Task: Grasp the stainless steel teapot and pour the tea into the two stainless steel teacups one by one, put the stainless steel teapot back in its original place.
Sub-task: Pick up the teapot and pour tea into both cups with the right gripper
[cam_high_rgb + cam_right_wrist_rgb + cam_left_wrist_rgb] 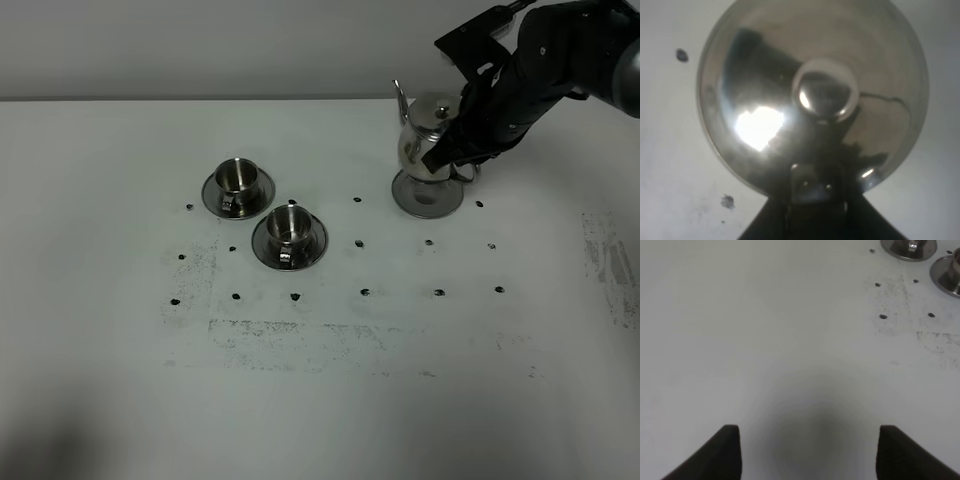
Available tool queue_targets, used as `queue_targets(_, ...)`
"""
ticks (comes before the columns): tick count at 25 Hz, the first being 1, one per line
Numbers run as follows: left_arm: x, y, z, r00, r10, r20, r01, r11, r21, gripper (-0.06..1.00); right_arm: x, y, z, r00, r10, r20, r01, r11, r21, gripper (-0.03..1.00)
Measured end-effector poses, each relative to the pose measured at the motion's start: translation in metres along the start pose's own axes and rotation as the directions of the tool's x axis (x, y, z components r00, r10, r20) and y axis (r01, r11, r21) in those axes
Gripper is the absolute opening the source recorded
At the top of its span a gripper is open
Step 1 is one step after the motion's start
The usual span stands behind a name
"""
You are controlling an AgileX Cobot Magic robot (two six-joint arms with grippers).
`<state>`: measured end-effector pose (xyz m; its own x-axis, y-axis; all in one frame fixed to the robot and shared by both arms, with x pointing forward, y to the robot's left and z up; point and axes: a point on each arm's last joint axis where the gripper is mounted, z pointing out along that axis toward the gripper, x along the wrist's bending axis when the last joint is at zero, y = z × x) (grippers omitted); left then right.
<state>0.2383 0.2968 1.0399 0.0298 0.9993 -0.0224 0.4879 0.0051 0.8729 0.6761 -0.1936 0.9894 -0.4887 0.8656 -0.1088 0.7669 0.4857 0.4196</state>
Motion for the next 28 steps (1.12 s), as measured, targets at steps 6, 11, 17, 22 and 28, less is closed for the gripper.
queue_targets(6,0.000,0.000,0.000,1.000,0.000,0.000,0.000,1.000,0.000,0.56,0.020,0.009,-0.007,0.995,-0.099,-0.016,0.099,0.995,-0.024,0.20)
queue_targets(11,0.000,0.000,0.000,1.000,0.000,0.000,0.000,1.000,0.000,0.56,0.045,0.034,-0.025,0.965,-0.261,-0.012,0.259,0.961,-0.096,0.20)
queue_targets(17,0.000,0.000,0.000,1.000,0.000,0.000,0.000,1.000,0.000,0.56,0.062,0.050,-0.037,0.912,-0.409,0.025,0.408,0.902,-0.141,0.20)
queue_targets(22,0.000,0.000,0.000,1.000,0.000,0.000,0.000,1.000,0.000,0.56,0.075,0.054,-0.027,0.853,-0.521,0.031,0.521,0.844,-0.132,0.20)
queue_targets(28,0.000,0.000,0.000,1.000,0.000,0.000,0.000,1.000,0.000,0.56,0.089,0.056,-0.009,0.743,-0.668,0.046,0.668,0.736,-0.112,0.20)
